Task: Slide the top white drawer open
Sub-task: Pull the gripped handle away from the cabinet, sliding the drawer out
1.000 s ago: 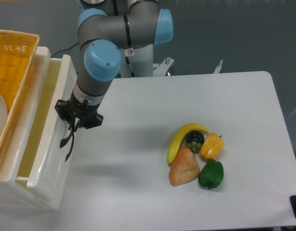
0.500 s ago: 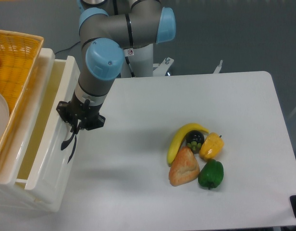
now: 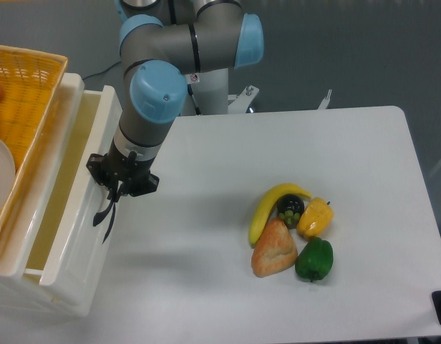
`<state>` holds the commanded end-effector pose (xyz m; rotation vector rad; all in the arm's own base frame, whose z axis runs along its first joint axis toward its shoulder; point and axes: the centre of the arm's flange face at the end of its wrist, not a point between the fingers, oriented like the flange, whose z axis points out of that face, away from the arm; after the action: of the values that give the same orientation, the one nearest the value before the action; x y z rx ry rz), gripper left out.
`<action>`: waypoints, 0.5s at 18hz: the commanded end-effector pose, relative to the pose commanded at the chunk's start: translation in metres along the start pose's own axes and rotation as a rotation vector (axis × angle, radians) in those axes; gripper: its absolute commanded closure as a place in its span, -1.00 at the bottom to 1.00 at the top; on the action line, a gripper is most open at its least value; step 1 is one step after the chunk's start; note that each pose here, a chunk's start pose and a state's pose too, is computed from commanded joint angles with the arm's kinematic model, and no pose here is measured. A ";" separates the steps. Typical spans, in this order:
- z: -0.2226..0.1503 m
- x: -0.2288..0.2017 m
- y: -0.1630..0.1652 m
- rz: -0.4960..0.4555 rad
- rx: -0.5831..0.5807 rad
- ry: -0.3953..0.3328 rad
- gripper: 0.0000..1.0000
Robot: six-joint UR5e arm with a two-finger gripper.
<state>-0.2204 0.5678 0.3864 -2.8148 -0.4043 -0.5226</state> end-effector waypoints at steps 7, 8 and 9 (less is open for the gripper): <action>-0.006 -0.009 0.001 -0.006 0.007 -0.010 0.65; -0.007 -0.013 0.001 -0.011 0.010 -0.012 0.65; -0.009 -0.016 0.001 -0.016 0.014 -0.013 0.65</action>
<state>-0.2370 0.5606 0.3888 -2.8054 -0.4319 -0.5026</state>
